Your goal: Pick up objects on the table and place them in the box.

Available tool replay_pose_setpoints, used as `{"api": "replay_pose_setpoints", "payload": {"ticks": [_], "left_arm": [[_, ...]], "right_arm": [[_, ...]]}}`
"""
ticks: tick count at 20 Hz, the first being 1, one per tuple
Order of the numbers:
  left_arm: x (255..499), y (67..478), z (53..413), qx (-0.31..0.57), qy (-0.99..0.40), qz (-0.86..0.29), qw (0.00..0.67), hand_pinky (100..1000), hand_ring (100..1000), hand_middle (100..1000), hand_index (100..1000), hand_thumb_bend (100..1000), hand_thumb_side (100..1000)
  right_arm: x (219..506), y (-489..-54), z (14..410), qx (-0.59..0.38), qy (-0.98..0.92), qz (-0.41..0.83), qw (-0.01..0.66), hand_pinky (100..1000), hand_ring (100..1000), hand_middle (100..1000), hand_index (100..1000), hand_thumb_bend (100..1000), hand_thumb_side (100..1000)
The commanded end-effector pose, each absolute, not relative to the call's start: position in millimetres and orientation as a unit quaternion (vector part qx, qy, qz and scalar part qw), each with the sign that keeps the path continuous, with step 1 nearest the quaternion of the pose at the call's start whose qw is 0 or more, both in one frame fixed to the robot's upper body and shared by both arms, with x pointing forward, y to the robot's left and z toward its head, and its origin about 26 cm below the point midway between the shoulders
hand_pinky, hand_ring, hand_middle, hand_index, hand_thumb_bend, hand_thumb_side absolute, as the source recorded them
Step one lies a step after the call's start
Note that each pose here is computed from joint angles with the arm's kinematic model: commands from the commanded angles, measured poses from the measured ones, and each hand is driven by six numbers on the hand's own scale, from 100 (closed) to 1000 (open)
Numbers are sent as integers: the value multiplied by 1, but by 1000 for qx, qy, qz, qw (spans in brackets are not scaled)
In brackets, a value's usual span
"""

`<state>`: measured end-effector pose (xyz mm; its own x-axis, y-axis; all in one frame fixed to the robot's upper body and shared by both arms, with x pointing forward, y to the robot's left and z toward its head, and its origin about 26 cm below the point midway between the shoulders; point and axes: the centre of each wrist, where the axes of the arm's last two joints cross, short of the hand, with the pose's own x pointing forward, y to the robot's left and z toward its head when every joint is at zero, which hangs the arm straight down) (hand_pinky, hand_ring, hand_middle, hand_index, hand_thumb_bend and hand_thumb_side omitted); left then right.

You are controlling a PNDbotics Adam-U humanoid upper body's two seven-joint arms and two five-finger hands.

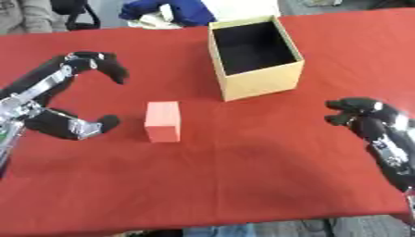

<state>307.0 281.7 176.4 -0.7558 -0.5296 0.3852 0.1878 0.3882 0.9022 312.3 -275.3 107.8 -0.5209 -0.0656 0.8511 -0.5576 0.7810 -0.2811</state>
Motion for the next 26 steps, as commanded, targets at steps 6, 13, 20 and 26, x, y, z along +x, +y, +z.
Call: {"api": "replay_pose_setpoints", "payload": {"ticks": [6,13,20,26], "left_arm": [[316,277,173,112,-731,-589,325,1000,696,712,828,386,328],[323,276,170,119,-729,-583,339,1000,753,773,847,470,425],[329,275,166,137,-719,-589,342,1000,792,815,869,499,412],[337,275,159,156,-708,-598,342,1000,788,808,867,472,329]], "right_arm": [[313,-278,113,181,-828,283,448,840,907,581,817,100,551],[312,-278,112,182,-828,284,449,840,908,581,817,100,551],[312,-277,111,182,-826,284,451,840,908,581,818,100,552],[313,-277,110,183,-825,285,452,840,908,580,818,100,553]]}}
